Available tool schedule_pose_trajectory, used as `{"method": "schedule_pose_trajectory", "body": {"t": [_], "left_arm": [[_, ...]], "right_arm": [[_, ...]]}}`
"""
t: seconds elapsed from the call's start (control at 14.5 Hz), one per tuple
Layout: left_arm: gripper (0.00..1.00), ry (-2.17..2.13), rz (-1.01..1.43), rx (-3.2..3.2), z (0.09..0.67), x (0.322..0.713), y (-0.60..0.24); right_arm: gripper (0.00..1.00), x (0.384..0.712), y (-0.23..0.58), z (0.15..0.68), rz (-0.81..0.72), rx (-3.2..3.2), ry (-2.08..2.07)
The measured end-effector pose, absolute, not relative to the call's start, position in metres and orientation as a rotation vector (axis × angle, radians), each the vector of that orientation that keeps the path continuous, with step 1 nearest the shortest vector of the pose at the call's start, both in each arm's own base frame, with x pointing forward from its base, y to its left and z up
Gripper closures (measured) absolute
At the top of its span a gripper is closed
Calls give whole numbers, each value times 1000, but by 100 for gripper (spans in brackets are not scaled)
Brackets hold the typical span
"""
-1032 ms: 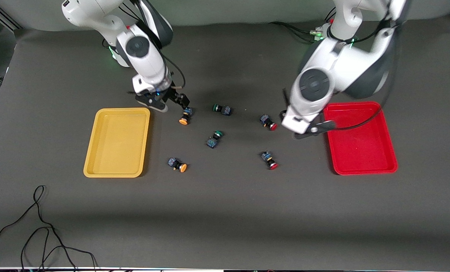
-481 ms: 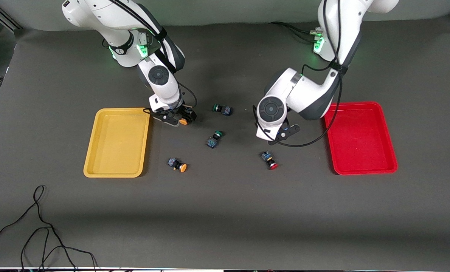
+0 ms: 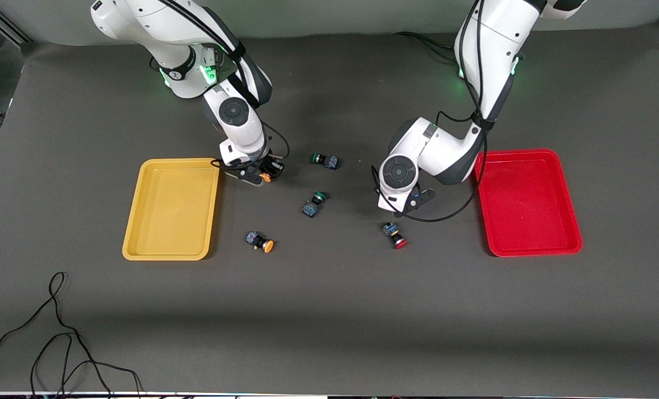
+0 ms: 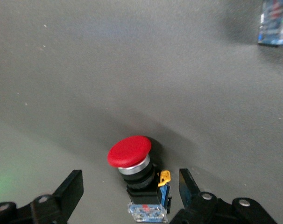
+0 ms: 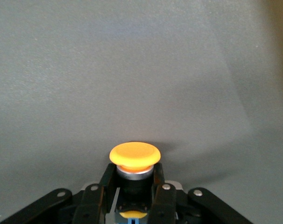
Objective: Place red and yellow buttons in trays
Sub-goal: 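Carry the yellow button into the yellow tray while the left gripper carries red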
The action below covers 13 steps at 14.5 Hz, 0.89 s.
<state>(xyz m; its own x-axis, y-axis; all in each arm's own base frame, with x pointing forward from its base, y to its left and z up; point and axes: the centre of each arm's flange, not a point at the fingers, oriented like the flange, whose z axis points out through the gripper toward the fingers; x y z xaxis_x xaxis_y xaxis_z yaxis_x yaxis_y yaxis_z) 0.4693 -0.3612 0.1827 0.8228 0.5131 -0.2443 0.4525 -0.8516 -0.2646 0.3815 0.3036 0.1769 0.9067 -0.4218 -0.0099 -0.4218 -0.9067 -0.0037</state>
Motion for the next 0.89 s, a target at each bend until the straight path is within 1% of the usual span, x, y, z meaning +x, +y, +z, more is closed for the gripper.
{"method": "schedule_pose_trajectory", "body": {"t": [0.14,0.28,0.41,0.55,0.62,0.76,0.83,0.89], "left_arm": [[31,-785,483,-2816,176,467,-362],[54,-796,484,-2819,173,466,-361],[55,-801,486,-2822,174,466,-361],[55,-803,487,-2825,180,467,-363],[55,-800,493,-2818,190,469,-362],[55,-792,521,-2783,230,479,-355],[56,-776,537,-2775,256,488,-346],[59,-739,558,-2783,281,498,-330]], "right_arm": [[65,389,310,188,13,-3062,661],[65,402,322,222,55,-3096,602],[65,423,325,281,97,-3134,479],[65,452,307,347,121,-3153,338],[65,466,293,372,128,-3155,282],[65,497,251,401,115,-3151,176],[65,512,222,404,108,-3151,124],[65,525,187,404,107,-3152,79]]}}
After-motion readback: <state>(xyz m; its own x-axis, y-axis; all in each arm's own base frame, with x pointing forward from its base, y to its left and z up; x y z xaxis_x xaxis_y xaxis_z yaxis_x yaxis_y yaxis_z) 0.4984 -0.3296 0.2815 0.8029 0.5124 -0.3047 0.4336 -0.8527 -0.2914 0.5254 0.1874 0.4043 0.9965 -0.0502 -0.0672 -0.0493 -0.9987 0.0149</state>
